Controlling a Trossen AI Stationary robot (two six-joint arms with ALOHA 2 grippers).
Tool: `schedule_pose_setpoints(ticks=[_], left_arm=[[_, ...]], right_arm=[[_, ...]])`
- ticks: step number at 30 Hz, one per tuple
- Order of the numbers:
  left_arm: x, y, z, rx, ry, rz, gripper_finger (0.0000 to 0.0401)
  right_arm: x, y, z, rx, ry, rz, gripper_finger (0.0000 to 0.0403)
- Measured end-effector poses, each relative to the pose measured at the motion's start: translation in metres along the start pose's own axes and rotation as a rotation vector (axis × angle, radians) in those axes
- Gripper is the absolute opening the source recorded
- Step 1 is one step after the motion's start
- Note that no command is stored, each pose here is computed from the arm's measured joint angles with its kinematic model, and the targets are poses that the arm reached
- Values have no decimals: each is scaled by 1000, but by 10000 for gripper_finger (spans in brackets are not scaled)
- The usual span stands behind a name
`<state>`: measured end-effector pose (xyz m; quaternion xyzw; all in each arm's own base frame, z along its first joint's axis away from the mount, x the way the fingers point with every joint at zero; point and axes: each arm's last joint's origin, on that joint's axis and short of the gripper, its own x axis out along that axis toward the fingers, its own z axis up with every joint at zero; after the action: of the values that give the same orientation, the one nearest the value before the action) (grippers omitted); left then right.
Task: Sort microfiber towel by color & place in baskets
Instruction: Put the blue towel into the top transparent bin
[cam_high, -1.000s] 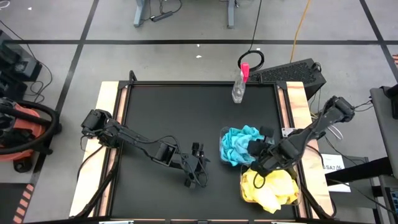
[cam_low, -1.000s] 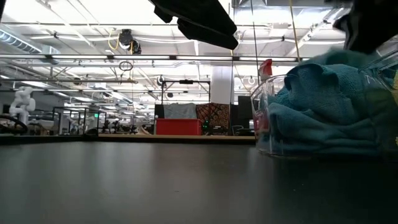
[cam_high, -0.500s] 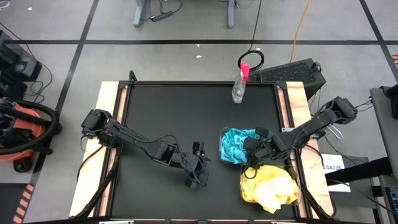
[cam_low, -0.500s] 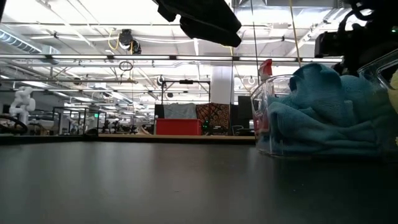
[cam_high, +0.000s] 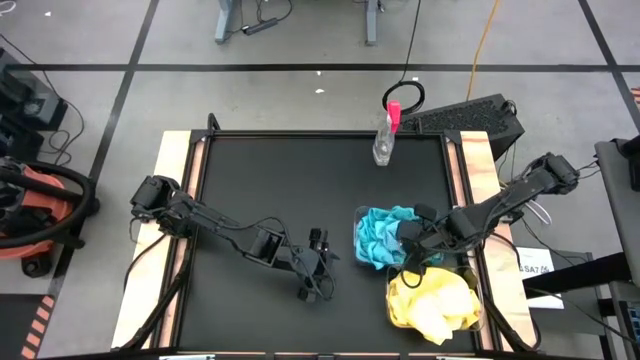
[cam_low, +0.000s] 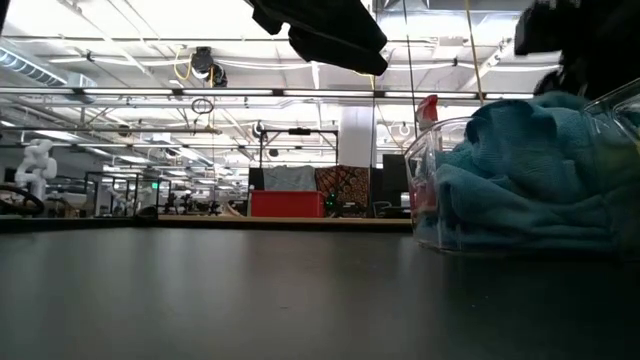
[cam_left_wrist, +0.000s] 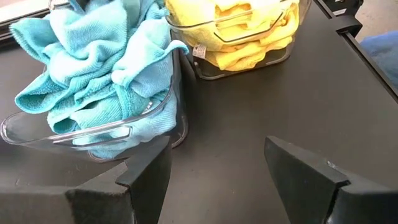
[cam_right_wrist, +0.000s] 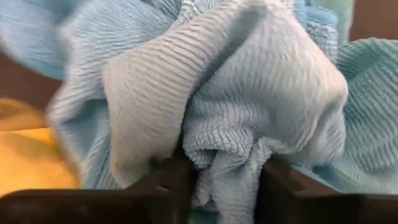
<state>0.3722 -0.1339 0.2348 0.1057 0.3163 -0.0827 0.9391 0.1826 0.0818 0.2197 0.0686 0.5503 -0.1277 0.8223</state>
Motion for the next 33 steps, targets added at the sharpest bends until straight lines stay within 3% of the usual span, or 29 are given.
schedule_pose_setpoints(ticks=[7,13,20,28,33], left_arm=[[0,0,0,0,0,0,263],[0,0,0,0,0,0,263],[0,0,0,-1,0,0,263],[0,0,0,-1,-1,0,263],[0,0,0,-2,-1,0,263]], right_arm=[[-41,0,6,1,-63,68,196],[-72,-1,8,1,-108,135,226],[-98,-12,3,16,-97,93,220],[-113,-10,5,-11,-256,111,200],[-108,1,10,-61,-301,91,165]])
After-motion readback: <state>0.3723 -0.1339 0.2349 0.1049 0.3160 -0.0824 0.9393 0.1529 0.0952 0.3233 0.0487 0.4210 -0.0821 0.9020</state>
